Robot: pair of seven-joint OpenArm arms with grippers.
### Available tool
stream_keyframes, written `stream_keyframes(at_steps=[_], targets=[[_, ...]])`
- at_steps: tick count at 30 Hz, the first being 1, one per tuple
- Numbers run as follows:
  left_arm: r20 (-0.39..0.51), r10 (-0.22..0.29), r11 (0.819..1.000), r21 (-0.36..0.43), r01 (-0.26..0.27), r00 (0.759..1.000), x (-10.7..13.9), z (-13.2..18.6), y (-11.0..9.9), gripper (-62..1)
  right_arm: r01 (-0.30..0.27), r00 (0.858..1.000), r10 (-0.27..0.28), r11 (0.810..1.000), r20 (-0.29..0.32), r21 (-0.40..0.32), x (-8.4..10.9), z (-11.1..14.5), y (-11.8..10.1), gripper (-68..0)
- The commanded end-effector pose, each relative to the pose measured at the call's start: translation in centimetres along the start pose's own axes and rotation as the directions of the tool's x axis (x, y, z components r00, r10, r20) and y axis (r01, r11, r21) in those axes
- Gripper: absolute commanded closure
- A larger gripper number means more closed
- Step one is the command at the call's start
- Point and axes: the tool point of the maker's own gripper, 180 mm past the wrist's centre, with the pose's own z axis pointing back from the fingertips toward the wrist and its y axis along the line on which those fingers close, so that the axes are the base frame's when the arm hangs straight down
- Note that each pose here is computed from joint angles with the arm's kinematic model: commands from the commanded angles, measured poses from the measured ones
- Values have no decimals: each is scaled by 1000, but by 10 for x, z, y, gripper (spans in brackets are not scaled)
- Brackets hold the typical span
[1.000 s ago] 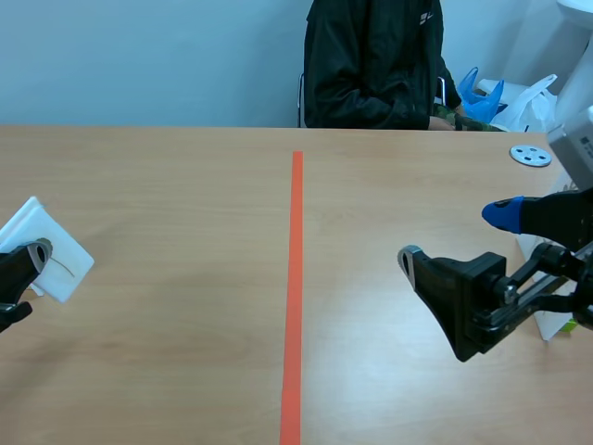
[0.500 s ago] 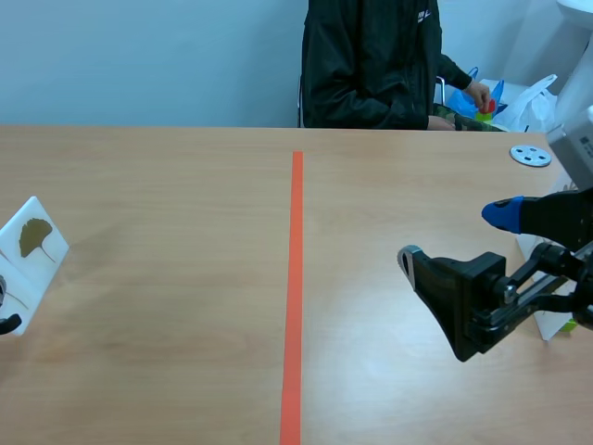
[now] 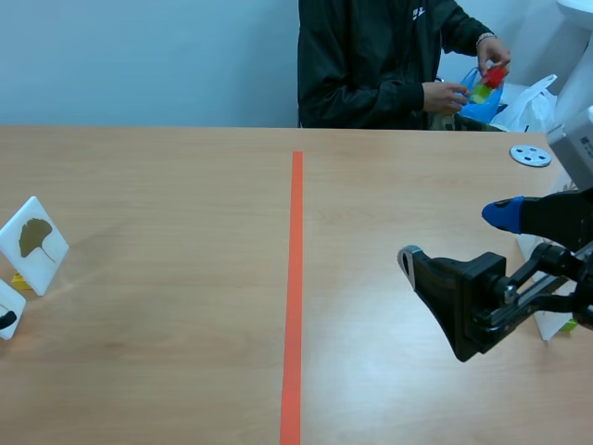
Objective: Sort the leaf by its shape. The table is split by an orange tape line. A compound leaf with several leaflets goes to the left side, a simple leaf with one blade goes to the right side. Return to the home posture when a red brick is placed on the table.
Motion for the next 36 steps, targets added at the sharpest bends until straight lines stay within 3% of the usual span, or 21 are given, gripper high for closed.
stream_keyframes(at_steps=[1,17,22,29,36], targets=[[41,5,1000,-6,-5,999,12,-3,-1,-42,-8,999,9,1000,35,-16,10,0,-7,-679],[38,-6,1000,9,5,999,7,-1,4,-43,-8,999,9,1000,35,-16,9,0,-7,-679],[37,-8,1000,8,8,999,6,-1,4,-95,-8,999,9,1000,35,-16,9,0,-7,-679],[36,-8,1000,5,7,999,6,-1,3,-95,-8,999,9,1000,35,-16,9,0,-7,-679],[36,-8,1000,5,7,999,6,-1,3,-189,-8,999,8,1000,35,-16,9,0,-7,-679]])
